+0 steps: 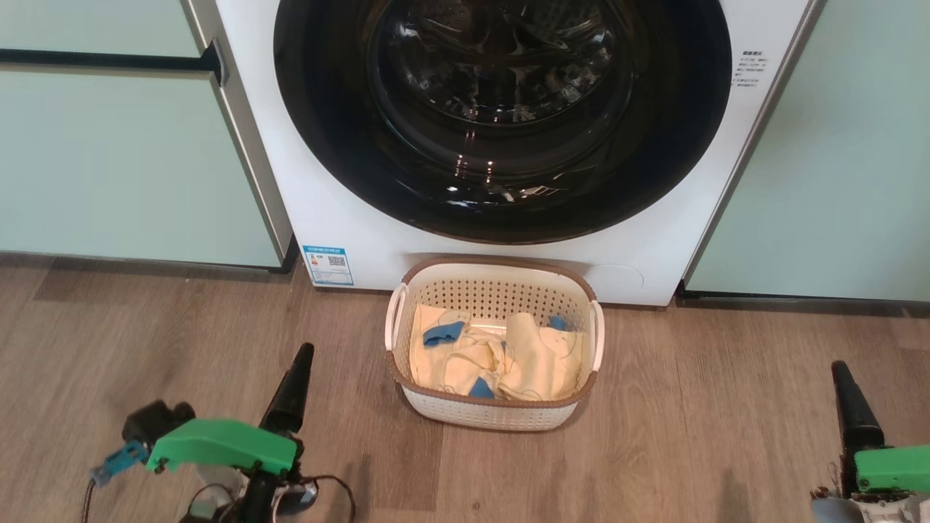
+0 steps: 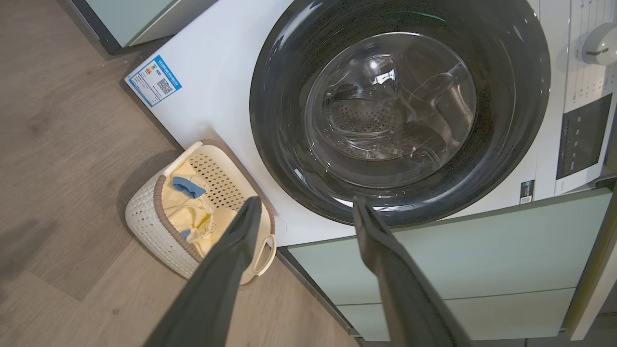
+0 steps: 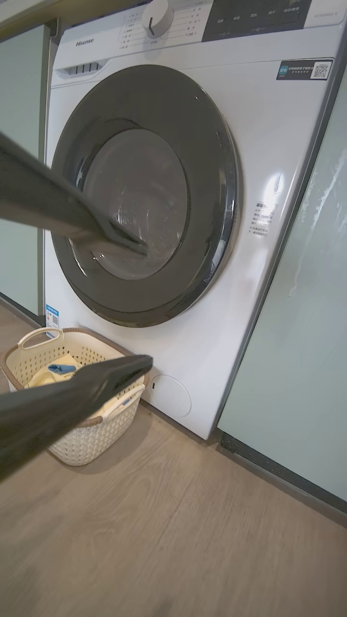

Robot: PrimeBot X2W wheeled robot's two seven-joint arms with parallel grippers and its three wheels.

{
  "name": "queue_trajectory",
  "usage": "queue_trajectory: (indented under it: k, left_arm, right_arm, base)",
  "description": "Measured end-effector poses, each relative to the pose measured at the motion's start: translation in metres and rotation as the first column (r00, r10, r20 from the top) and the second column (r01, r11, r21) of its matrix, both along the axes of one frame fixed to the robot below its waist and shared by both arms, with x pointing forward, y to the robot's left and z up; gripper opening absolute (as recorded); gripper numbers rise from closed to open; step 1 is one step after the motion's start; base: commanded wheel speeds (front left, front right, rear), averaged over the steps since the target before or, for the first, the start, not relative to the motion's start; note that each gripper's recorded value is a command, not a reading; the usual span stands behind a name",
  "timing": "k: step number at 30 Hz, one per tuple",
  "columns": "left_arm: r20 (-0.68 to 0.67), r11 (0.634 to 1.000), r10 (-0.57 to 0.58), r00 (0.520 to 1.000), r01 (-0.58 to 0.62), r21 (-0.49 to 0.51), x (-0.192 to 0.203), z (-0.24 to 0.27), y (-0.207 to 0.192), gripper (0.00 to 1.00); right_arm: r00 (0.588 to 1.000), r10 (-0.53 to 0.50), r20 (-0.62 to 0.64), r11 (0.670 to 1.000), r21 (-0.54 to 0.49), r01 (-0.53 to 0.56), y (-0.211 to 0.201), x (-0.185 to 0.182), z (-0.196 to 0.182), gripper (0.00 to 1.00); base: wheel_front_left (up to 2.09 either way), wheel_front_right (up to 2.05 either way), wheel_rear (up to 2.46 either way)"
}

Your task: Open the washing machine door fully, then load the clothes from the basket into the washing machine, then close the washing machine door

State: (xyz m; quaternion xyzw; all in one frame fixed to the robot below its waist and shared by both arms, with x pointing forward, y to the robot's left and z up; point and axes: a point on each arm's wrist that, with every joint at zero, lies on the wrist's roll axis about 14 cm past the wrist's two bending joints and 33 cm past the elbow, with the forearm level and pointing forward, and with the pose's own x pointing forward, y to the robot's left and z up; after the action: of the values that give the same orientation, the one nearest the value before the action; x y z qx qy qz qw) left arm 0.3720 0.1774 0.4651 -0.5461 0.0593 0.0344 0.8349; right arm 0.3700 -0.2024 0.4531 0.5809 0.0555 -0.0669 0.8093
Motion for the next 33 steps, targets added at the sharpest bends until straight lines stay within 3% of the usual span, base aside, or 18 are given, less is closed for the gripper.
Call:
queue_trajectory:
  k: [7,13,33]
  left_arm:
    - [0.042,0.984,-0.034,0.999,0.027,0.176,0.005,0.013,-0.003,1.00]
    - [0.054,0.952,-0.055,0.997,0.036,0.304,0.006,0.017,-0.005,1.00]
    - [0.095,0.823,-0.128,0.987,0.053,0.566,0.007,0.029,-0.018,1.00]
  right_arm:
    - [1.000,0.025,-0.002,0.984,-0.177,-0.025,-0.002,0.001,0.002,1.00]
    - [0.999,0.054,-0.001,0.944,-0.325,-0.051,-0.002,0.001,0.005,1.00]
    - [0.989,0.149,0.003,0.745,-0.658,-0.111,0.010,0.004,0.016,1.00]
  base:
    - [0.00,0.00,0.00]
    - [0.00,0.00,0.00]
    - [0.00,0.00,0.00]
